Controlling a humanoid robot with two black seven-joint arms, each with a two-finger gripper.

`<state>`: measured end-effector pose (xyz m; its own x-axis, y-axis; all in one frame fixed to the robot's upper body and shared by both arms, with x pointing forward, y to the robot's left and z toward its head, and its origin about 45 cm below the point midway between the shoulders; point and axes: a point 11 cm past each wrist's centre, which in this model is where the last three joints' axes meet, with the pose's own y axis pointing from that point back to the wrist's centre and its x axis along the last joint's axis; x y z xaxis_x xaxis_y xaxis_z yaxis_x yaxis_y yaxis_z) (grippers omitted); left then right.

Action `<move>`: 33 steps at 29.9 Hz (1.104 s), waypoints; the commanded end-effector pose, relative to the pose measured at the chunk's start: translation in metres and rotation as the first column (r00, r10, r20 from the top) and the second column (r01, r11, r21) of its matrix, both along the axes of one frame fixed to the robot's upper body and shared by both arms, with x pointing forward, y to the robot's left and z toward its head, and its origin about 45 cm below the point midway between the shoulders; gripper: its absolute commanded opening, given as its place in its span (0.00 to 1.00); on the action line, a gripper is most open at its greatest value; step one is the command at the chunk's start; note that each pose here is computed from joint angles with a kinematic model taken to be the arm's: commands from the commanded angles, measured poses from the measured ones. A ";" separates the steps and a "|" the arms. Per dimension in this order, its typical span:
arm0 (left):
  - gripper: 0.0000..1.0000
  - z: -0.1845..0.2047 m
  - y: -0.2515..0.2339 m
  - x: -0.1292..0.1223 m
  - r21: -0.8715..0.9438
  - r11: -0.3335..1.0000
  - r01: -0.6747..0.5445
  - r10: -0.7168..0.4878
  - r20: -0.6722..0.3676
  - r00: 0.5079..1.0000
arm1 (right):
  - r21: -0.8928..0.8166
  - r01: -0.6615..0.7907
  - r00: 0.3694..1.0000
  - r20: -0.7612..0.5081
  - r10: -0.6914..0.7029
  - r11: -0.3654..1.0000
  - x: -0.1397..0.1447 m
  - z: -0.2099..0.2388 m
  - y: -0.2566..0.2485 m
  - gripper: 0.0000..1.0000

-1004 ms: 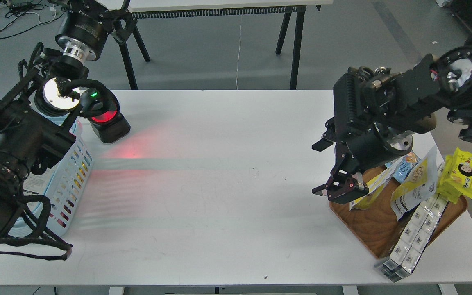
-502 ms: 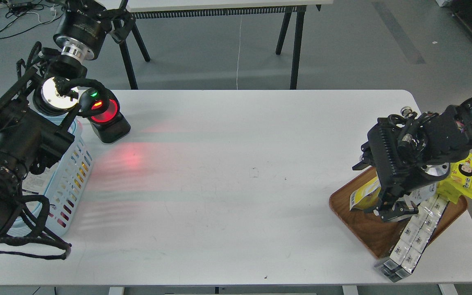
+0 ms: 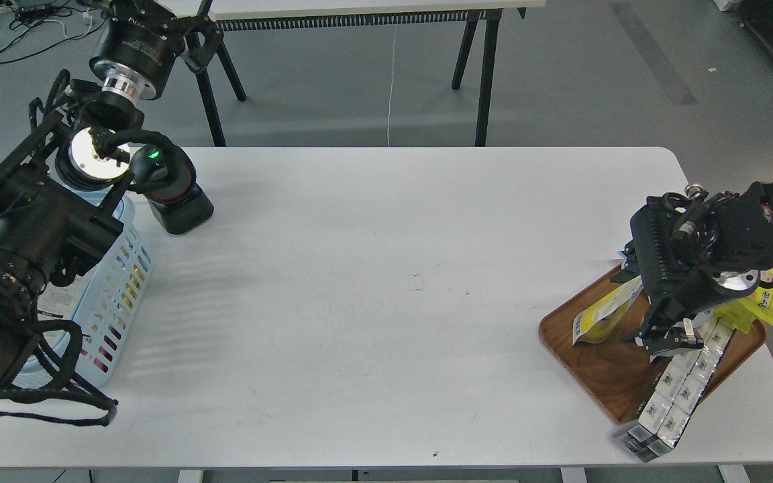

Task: Scan snack and place in basket
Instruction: 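Lower the right gripper and grasp the yellow snack pouch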

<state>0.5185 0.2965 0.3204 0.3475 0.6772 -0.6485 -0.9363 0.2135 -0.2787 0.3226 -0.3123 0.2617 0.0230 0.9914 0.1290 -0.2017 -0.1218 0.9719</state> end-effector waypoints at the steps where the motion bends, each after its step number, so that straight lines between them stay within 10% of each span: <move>1: 1.00 0.000 0.000 0.000 0.002 1.000 0.000 0.000 0.000 1.000 | -0.017 0.015 1.000 0.023 -0.015 1.000 0.013 -0.002 -0.005 0.81; 9: 1.00 0.000 0.000 0.000 0.004 1.000 0.000 0.000 0.000 1.000 | -0.032 0.041 0.999 0.025 -0.040 0.999 0.019 -0.011 -0.013 0.69; 24: 1.00 0.001 0.003 0.000 0.008 1.000 -0.004 0.004 0.000 1.000 | -0.025 -0.014 0.999 0.035 0.014 1.000 0.026 -0.009 0.008 0.01; 33: 1.00 0.001 0.002 0.000 0.007 1.000 -0.003 0.003 0.002 1.000 | -0.010 -0.014 0.997 0.079 0.015 1.000 0.032 0.009 0.010 0.00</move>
<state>0.5183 0.2995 0.3210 0.3451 0.6836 -0.6431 -0.9371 0.2121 -0.2774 0.3513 -0.3043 0.2599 0.0057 0.9937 0.1117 -0.2512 -0.1066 0.9620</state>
